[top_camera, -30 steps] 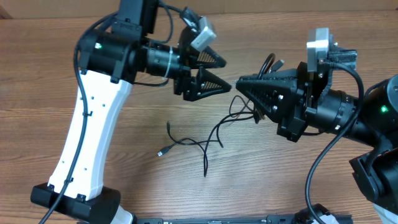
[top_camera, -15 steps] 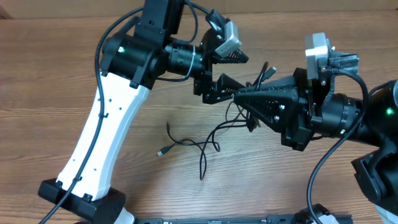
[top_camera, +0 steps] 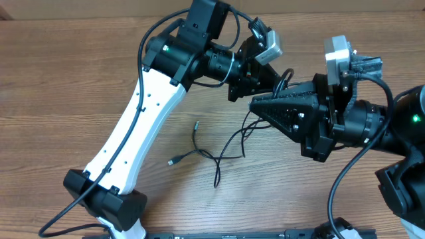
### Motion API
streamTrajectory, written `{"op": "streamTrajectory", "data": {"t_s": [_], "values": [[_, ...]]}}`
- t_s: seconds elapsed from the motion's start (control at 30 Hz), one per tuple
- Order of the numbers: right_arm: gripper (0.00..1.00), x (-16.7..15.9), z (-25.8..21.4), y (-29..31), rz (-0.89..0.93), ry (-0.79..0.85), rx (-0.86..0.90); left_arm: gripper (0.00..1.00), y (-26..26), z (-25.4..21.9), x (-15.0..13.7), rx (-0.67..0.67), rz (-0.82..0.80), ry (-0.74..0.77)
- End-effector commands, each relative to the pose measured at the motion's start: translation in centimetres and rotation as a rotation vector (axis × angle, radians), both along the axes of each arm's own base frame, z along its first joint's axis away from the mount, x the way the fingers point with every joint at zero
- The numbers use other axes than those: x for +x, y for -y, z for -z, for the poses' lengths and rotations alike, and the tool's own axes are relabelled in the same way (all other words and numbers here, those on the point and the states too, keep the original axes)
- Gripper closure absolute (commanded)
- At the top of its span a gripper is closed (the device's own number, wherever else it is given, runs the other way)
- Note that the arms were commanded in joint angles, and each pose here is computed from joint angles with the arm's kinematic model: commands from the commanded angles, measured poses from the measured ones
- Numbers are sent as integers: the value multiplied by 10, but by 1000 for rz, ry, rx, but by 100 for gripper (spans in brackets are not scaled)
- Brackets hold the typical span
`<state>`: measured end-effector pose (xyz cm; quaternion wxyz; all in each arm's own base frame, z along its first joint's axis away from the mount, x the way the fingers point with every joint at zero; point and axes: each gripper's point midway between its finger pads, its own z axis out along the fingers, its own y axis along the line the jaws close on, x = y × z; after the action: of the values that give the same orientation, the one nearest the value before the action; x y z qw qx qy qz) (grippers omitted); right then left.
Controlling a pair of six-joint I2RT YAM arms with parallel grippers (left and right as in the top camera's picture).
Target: Untangle cables
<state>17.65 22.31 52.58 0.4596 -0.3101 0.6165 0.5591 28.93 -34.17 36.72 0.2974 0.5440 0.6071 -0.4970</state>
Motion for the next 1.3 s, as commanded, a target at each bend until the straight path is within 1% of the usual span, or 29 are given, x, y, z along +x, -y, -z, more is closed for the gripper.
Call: {"op": "streamTrajectory", "data": {"t_s": [0.0, 0.07, 0.17, 0.27, 0.33, 0.43, 0.63, 0.67, 0.73, 0.83, 0.97, 1.0, 1.13, 1.2, 1.27], "values": [[96, -13, -15, 3, -18, 41, 16, 96, 4, 3, 0, 2, 2, -47], [96, -12, -14, 4, -15, 37, 14, 96, -3, 1, 7, 22, -54, -101], [96, -6, -11, 7, 8, 20, 7, 96, -31, -5, 21, 42, -166, -191], [96, 4, -5, 15, 55, -8, -5, 96, -70, -12, 30, 59, -272, -239], [96, 11, -3, 21, 87, -22, -9, 96, -101, -13, 36, 92, -374, -259], [96, 18, -2, 28, 123, -26, -10, 96, -142, -17, 38, 128, -504, -267], [96, 31, 1, 38, 186, -5, -26, 96, -199, -35, 27, 132, -678, -244], [96, 44, 8, 46, 256, -20, -42, 96, -214, -38, 24, 140, -736, -246], [96, 68, 22, 62, 401, -61, -81, 96, -227, -41, 17, 150, -787, -250], [96, 109, 55, 103, 671, -190, -148, 96, -249, -41, 7, 179, -878, -261], [96, 138, 84, 146, 806, -321, -178, 96, -282, -42, -8, 205, -1021, -281], [96, 150, 94, 171, 868, -367, -173, 96, -298, -44, -15, 205, -1086, -288], [96, 168, 111, 239, 1003, -459, -128, 96, -331, -49, -30, 196, -1240, -297], [96, 169, 116, 264, 1019, -500, -91, 96, -338, -53, -35, 172, -1279, -299], [96, 164, 114, 265, 950, -497, -63, 96, -336, -59, -37, 137, -1267, -287]]}}
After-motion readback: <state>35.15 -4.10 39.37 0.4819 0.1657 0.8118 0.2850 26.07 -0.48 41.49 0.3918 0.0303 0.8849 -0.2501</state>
